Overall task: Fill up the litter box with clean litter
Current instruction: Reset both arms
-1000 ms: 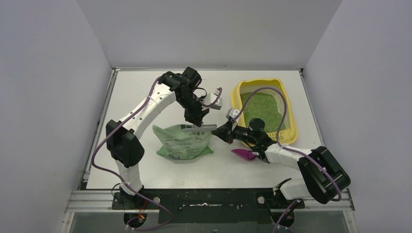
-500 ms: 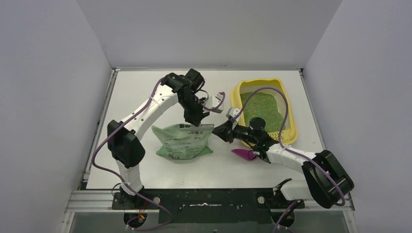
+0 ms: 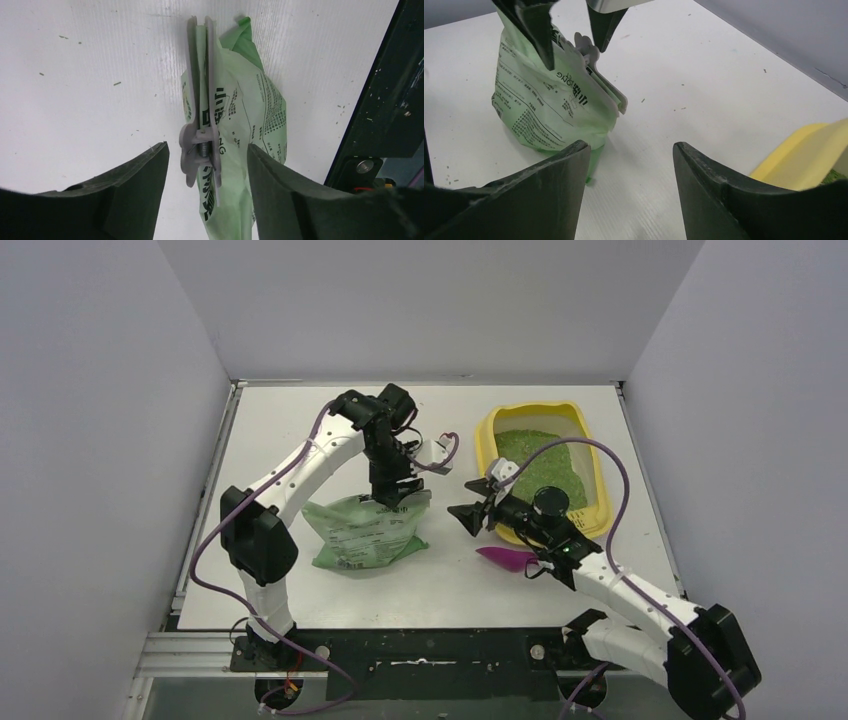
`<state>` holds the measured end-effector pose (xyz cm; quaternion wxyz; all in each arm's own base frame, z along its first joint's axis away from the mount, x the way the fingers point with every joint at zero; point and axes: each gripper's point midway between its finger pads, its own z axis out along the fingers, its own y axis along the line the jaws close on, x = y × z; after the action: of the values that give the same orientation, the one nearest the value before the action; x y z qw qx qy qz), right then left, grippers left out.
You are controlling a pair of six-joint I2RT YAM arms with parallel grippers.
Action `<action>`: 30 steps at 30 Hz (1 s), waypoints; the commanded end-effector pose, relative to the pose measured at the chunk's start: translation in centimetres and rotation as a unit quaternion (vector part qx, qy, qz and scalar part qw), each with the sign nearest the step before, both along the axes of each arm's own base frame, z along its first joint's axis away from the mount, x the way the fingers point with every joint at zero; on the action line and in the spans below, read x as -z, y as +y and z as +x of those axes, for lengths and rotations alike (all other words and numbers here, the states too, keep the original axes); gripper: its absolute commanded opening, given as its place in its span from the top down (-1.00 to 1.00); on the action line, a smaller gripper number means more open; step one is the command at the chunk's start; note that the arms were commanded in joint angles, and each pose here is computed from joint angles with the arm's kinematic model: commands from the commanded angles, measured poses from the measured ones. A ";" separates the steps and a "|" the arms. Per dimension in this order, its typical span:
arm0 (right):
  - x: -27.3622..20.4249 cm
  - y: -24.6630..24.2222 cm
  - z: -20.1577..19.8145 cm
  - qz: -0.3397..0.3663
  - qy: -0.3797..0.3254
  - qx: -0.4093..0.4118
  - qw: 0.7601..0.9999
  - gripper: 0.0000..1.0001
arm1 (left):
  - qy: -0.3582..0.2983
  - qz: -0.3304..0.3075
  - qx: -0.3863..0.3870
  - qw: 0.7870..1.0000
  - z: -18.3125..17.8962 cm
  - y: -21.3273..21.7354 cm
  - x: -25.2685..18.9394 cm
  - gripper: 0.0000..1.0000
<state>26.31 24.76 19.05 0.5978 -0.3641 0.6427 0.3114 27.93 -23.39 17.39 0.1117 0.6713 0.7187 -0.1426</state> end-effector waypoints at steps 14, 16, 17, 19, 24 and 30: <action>-4.9 -4.6 -1.8 0.052 0.036 0.110 0.992 -0.99 | -0.218 -0.270 -0.216 0.913 2.9 1.8 -10.8 -0.79; -5.4 -5.0 -1.6 0.057 0.062 0.129 0.988 -1.00 | -0.233 -0.300 -0.257 0.889 2.6 2.8 -11.5 -0.80; -5.5 -5.2 -1.5 0.055 0.076 0.139 0.986 -1.00 | -0.236 -0.308 -0.276 0.879 2.3 3.3 -11.6 -0.80; -6.2 -5.7 -1.2 0.049 0.100 0.160 0.981 -1.00 | -0.235 -0.313 -0.318 0.864 1.8 4.5 -11.0 -0.81; -8.2 -6.7 -0.3 0.034 0.136 0.207 0.968 -1.00 | -0.229 -0.301 -0.409 0.831 0.2 7.6 -10.3 -0.82; -9.7 -9.1 1.9 0.025 0.154 0.303 0.940 -1.00 | -0.255 -0.283 -0.506 0.773 -0.8 11.4 -10.0 -0.82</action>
<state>26.66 18.45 28.32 0.5724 -0.1594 0.7658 0.2460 26.36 -14.80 25.04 0.4824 0.2773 0.8219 -0.1225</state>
